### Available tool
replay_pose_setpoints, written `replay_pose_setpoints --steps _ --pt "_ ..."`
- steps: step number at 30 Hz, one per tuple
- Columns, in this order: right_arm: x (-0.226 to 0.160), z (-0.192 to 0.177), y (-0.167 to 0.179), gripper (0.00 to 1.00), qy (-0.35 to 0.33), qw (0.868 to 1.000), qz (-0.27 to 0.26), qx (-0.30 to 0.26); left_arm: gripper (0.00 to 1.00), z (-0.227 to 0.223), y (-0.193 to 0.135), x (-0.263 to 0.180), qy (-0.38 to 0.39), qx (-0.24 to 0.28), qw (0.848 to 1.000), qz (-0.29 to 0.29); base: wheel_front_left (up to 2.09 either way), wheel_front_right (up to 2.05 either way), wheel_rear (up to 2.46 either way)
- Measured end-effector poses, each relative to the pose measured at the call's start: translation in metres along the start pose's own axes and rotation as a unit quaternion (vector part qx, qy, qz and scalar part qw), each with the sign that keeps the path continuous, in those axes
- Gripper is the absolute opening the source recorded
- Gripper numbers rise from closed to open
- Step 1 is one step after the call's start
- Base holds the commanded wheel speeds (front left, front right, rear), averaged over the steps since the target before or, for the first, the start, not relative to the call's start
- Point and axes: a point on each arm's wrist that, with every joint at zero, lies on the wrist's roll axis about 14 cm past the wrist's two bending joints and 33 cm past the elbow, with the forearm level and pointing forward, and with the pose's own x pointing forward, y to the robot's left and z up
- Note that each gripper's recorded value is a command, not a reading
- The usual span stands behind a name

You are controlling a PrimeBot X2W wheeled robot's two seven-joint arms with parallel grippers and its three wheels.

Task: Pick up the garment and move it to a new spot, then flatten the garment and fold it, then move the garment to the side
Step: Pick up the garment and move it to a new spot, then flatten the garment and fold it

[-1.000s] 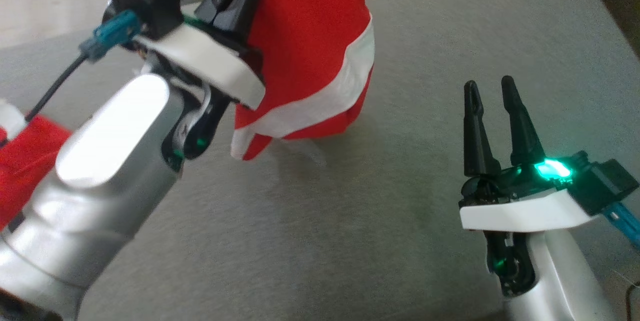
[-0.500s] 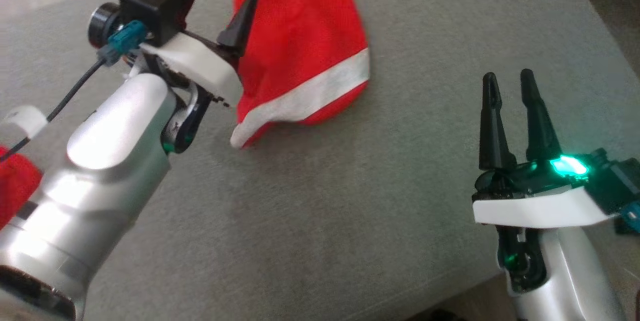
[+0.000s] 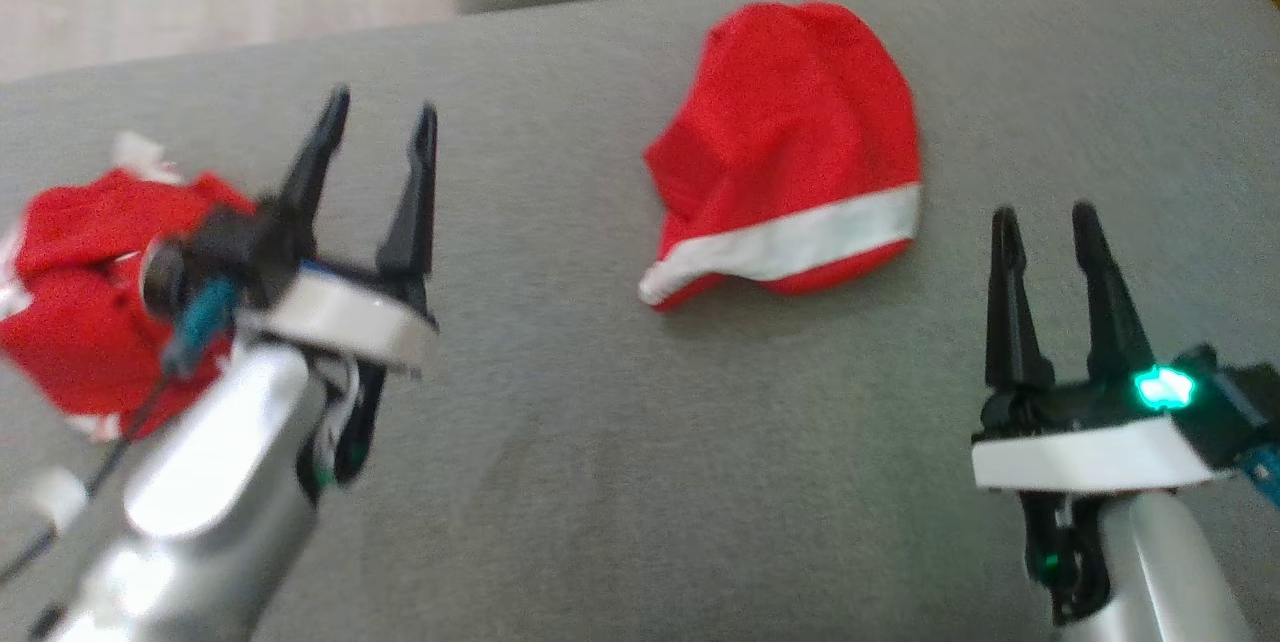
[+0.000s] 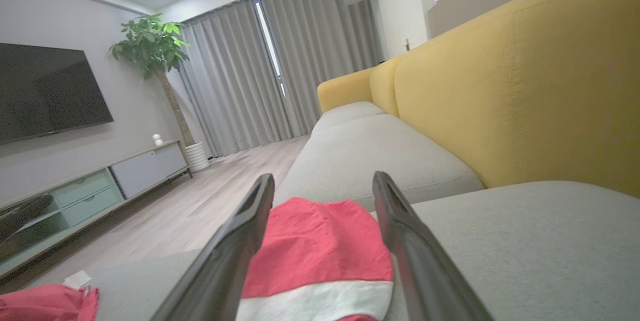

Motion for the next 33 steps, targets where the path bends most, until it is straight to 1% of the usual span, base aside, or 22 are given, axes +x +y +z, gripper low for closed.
replay_pose_setpoints --steps 3,7,9,13,18,24,28,33 --pt "-0.005 -0.008 0.013 1.00 0.012 1.000 0.017 0.004 1.00 0.002 0.012 -0.038 -0.009 -0.008 0.999 0.043 0.00 0.00 0.00" --pt "-0.010 -0.008 0.026 1.00 0.014 0.999 0.035 0.009 1.00 0.001 0.020 -0.087 -0.018 -0.015 0.995 0.094 0.00 0.00 0.00" --pt "-0.013 -0.008 0.031 1.00 0.015 0.999 0.041 0.010 1.00 -0.002 0.020 -0.107 -0.020 -0.020 0.993 0.116 0.00 0.00 0.00" --pt "-0.021 -0.010 0.037 1.00 0.020 0.999 0.047 0.016 1.00 -0.010 0.013 -0.135 -0.022 -0.025 0.990 0.139 0.00 0.00 0.00" --pt "-0.023 -0.011 0.038 1.00 0.024 0.998 0.049 0.016 1.00 -0.007 0.009 -0.141 -0.037 -0.035 0.988 0.147 0.00 0.00 0.00" --pt "-0.023 -0.015 0.037 1.00 0.030 0.998 0.047 0.020 1.00 -0.001 0.008 -0.136 -0.052 -0.030 0.989 0.136 0.00 0.00 0.00" --pt "-0.022 -0.018 0.036 1.00 0.033 0.998 0.045 0.020 1.00 -0.003 0.007 -0.134 -0.051 -0.031 0.989 0.132 0.00 0.00 0.00" --pt "-0.017 -0.028 0.028 1.00 0.047 0.998 0.035 0.014 1.00 -0.017 0.002 -0.131 -0.034 -0.039 0.991 0.125 0.00 0.00 0.00"
